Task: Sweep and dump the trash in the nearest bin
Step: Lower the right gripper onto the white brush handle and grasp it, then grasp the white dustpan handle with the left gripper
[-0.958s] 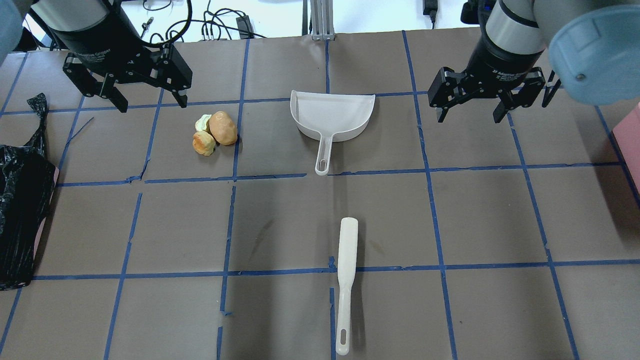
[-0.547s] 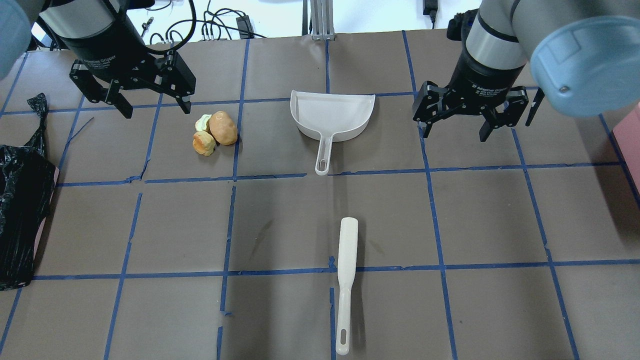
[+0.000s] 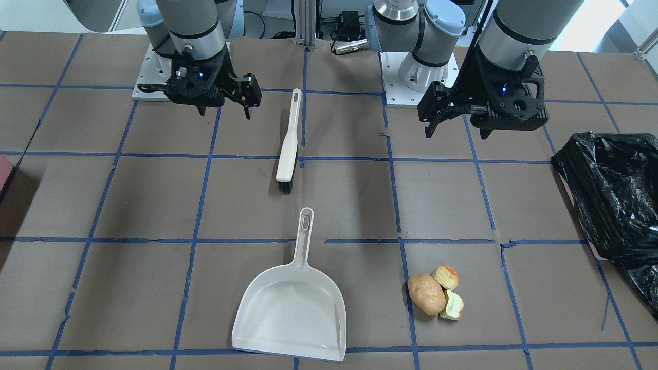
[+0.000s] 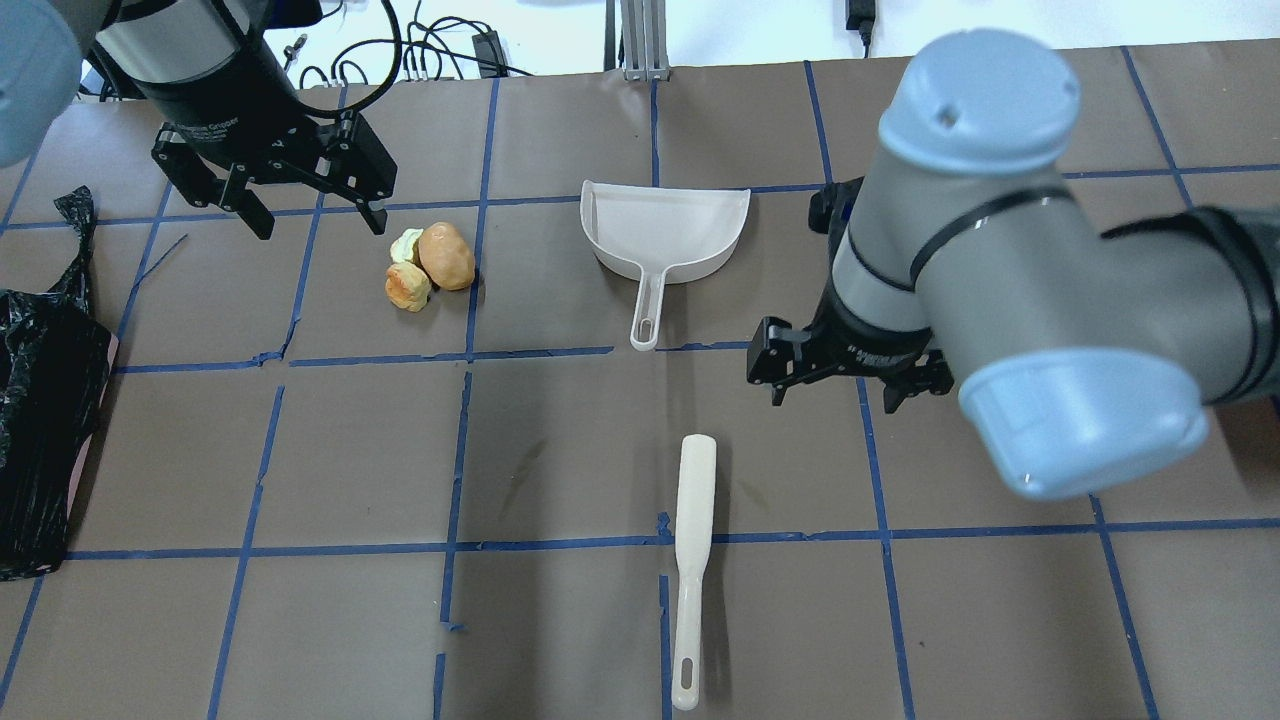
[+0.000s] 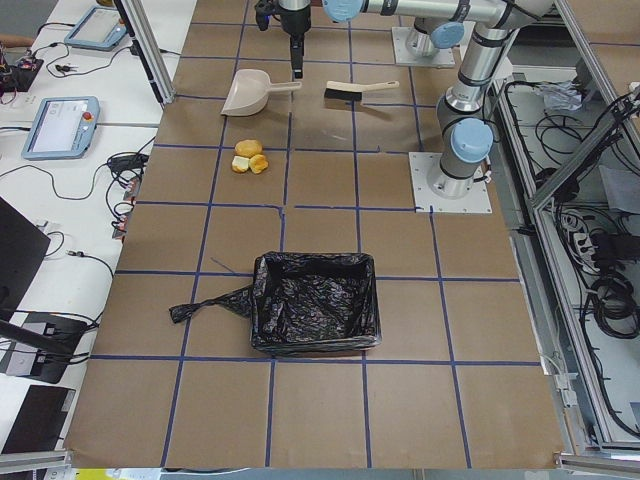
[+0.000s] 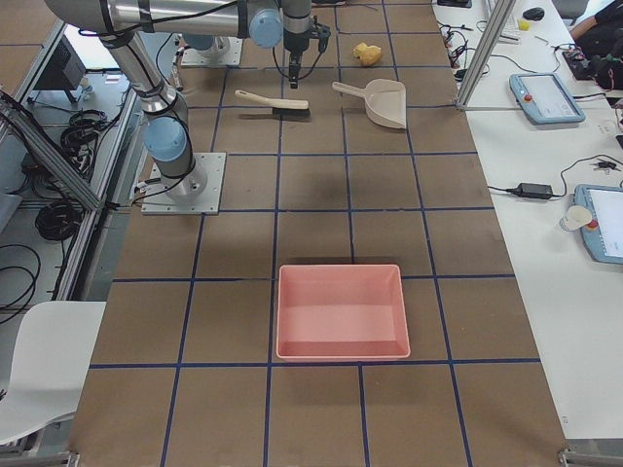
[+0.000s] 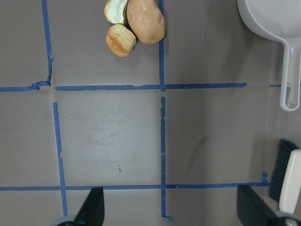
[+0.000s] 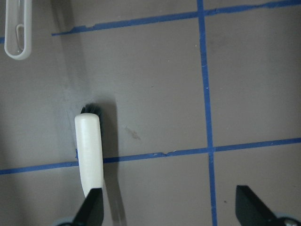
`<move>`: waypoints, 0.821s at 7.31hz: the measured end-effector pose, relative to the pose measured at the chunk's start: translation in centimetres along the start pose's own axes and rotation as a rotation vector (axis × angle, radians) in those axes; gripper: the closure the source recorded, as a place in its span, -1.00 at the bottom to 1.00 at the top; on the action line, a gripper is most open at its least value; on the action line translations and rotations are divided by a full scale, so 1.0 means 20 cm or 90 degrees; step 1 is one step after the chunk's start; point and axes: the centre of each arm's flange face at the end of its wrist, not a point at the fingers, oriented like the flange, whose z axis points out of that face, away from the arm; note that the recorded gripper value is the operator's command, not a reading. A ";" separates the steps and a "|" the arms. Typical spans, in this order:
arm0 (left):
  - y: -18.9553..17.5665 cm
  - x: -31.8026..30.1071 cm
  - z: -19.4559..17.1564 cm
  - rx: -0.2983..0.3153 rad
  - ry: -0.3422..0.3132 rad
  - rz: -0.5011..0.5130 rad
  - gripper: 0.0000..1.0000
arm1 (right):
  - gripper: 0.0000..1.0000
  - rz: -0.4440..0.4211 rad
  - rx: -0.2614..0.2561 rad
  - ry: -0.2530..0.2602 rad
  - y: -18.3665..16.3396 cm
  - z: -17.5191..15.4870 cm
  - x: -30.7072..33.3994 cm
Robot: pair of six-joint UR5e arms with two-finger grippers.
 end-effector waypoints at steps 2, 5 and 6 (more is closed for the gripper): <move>-0.01 0.00 0.02 -0.005 0.002 0.000 -1.00 | -0.99 0.003 0.056 -0.028 0.31 0.27 -0.21; -0.04 0.10 0.25 -0.039 0.042 0.013 -1.00 | -0.99 -0.008 0.094 -0.054 0.54 0.59 -0.30; -0.08 0.18 0.36 -0.026 0.058 0.031 -1.00 | -0.99 0.004 0.095 -0.052 0.57 0.65 -0.30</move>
